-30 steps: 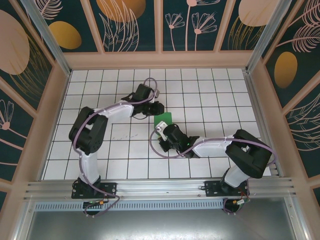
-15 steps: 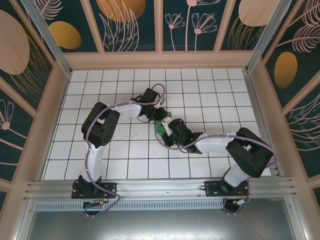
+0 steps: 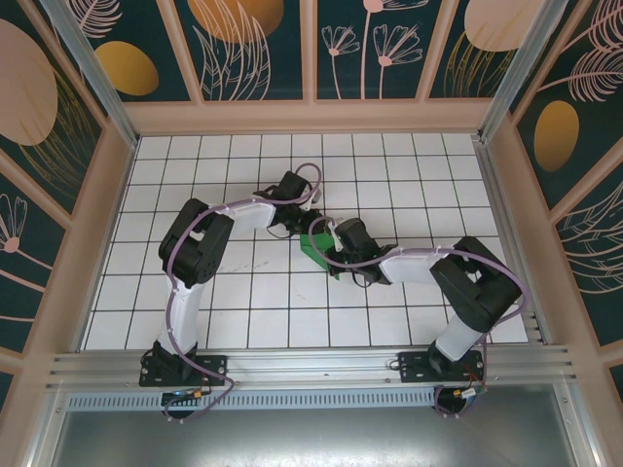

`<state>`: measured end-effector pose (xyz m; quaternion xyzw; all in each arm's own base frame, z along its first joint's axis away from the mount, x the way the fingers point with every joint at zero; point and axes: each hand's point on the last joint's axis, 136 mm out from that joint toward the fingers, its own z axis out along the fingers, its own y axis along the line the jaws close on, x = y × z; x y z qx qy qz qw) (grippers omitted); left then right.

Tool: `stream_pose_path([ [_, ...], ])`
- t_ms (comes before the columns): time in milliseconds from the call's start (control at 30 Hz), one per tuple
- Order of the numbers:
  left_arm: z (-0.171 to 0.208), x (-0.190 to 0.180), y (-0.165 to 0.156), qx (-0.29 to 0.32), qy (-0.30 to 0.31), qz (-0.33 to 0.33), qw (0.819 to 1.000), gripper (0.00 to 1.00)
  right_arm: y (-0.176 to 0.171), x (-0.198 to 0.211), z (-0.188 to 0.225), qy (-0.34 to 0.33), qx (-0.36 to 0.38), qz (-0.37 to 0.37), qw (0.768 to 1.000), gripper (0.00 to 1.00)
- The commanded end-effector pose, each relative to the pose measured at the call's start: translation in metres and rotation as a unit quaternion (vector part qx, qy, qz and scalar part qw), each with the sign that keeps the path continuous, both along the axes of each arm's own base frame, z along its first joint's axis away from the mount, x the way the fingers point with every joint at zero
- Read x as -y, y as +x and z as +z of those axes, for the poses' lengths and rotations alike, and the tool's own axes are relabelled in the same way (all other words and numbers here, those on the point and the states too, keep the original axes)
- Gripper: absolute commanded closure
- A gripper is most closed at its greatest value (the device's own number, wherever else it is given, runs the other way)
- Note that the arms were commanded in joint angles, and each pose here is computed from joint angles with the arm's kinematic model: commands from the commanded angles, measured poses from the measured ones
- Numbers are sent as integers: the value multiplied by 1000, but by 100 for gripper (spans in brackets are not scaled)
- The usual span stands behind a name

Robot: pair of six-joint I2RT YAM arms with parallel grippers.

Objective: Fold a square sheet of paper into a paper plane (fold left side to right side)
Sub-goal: Third fold the triangle at the center of the table.

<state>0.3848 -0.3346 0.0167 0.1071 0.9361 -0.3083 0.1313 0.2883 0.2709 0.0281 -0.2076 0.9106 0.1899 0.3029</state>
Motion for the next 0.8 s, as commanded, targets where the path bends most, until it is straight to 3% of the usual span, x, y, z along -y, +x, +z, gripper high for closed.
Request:
stream_pose_path([
  [0, -33, -9, -16, -30, 41, -5, 999, 79, 6, -1, 2, 4, -10, -14, 1000, 100],
  [767, -35, -10, -17, -31, 42, -4, 999, 80, 12, 2, 5, 1, -5, -32, 999, 100],
])
